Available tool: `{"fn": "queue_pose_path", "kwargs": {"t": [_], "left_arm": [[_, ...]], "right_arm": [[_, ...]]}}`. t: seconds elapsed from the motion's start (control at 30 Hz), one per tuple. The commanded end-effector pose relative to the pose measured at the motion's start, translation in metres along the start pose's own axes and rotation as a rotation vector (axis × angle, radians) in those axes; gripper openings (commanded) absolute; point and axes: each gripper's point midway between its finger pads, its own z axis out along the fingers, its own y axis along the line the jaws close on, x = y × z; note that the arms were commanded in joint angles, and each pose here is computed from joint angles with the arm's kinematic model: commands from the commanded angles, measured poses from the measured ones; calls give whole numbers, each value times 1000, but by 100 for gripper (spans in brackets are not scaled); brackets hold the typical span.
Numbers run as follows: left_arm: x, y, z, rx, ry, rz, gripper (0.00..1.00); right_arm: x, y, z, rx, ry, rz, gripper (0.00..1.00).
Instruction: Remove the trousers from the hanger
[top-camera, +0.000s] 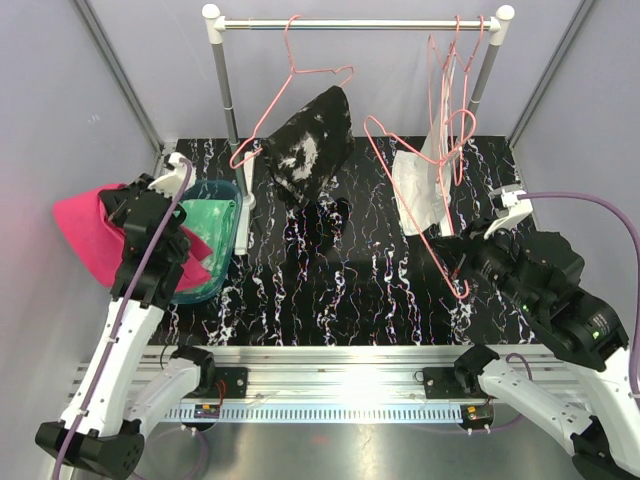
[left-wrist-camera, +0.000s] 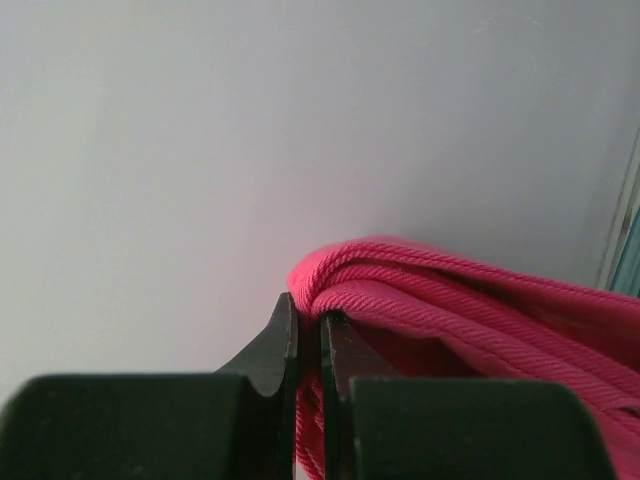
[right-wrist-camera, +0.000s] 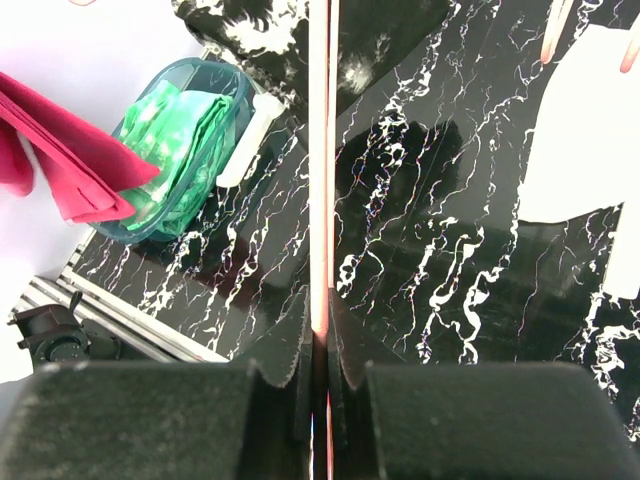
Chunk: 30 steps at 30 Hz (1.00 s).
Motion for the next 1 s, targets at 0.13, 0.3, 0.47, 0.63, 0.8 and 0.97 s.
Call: {"fn": "queue_pose_path", "kwargs": {"t": [0.13, 0.3, 0.47, 0.63, 0.8, 0.97], "left_arm": [[-6, -4, 4, 9, -73, 105, 0], [3, -10, 1, -2, -65, 74, 0], [6, 10, -8, -44, -86, 52, 0], [5, -1, -3, -24, -84, 79, 0], [0, -26, 7, 10, -79, 81, 0], [-7, -60, 25, 42, -14, 36, 0]], "right_arm": [[-10, 8, -6, -50, -56, -11, 0], [-8, 8, -5, -54, -45, -18, 0], [-7, 11, -3, -67, -44, -9, 0], [-9, 13, -3, -77, -52, 2, 0], [-9, 11, -6, -68, -55, -4, 0], [-7, 11, -10, -72, -60, 4, 0]]}}
